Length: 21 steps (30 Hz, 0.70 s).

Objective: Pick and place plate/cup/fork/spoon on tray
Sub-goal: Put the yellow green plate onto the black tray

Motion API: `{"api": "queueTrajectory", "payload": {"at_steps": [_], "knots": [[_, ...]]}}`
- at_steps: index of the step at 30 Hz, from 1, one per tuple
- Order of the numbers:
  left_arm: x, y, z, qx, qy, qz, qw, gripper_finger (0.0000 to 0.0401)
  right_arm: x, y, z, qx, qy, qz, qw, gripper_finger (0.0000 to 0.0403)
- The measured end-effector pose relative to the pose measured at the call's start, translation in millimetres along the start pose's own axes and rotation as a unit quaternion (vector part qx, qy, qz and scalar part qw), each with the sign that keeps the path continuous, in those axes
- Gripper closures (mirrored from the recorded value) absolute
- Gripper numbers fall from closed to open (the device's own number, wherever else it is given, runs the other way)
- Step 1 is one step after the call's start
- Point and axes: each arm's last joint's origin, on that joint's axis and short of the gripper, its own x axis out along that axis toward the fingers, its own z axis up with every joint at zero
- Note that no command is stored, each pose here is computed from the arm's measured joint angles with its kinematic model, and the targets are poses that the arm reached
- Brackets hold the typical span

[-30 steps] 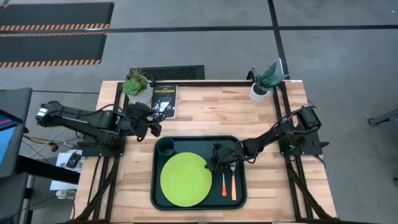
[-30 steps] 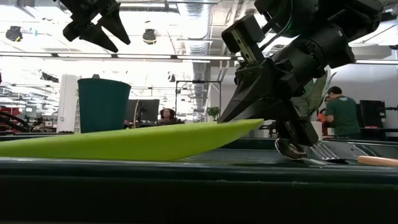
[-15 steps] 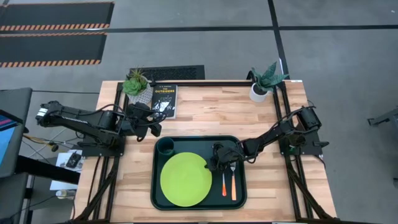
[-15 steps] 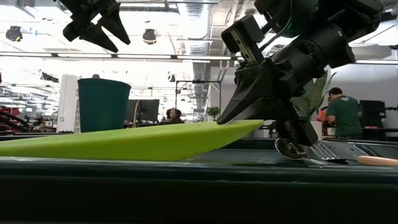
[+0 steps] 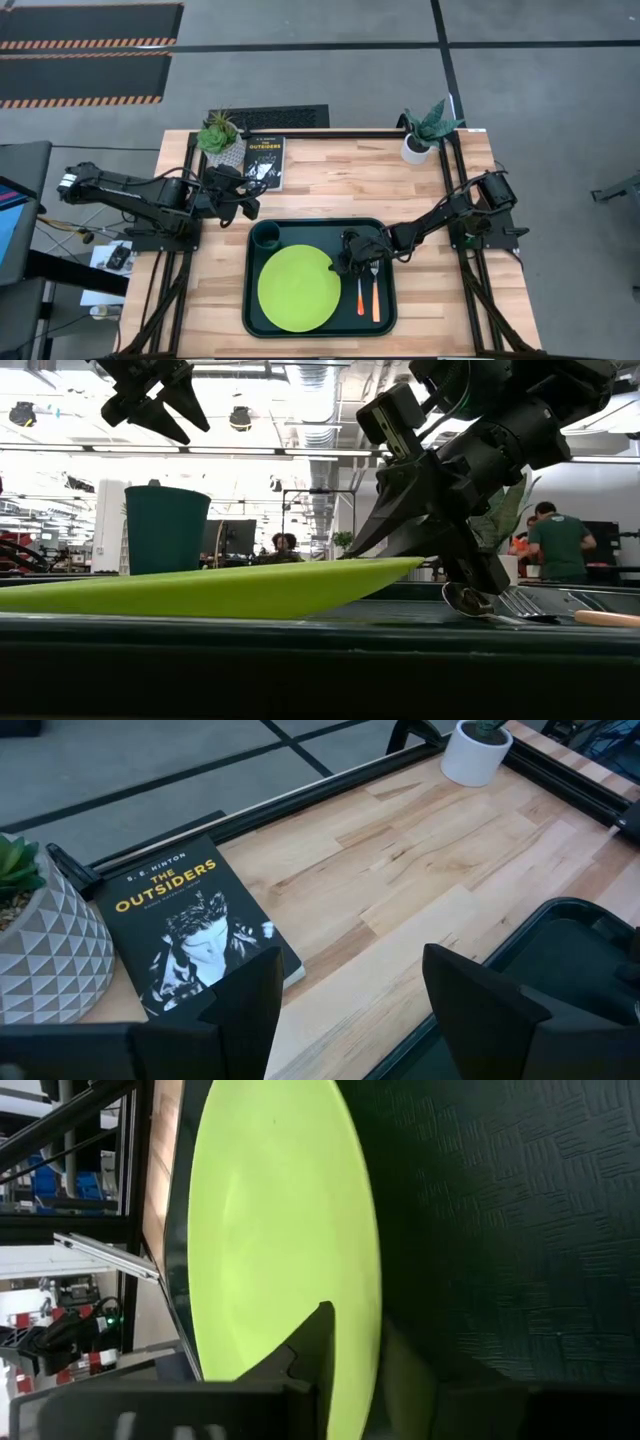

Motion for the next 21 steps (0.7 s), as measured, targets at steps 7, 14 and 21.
{"api": "queueTrajectory", "payload": {"at_steps": [7, 14, 21], "knots": [[0.0, 0.0, 0.0, 0.0, 0.0, 0.0, 1.0, 0.0173, 0.0, 0.0, -0.1, 0.004, 0.001, 0.0, 1.0, 0.0253], [0.0, 0.0, 0.0, 0.0, 0.0, 0.0, 1.0, 0.0173, -0.9, 1.0, 0.0, 0.004, 0.003, 0.002, 1.0, 0.0233], [0.0, 0.0, 0.0, 0.0, 0.0, 0.0, 1.0, 0.0173, -0.9, 1.1, 0.0, 0.003, 0.003, 0.003, 1.0, 0.0219]]}}
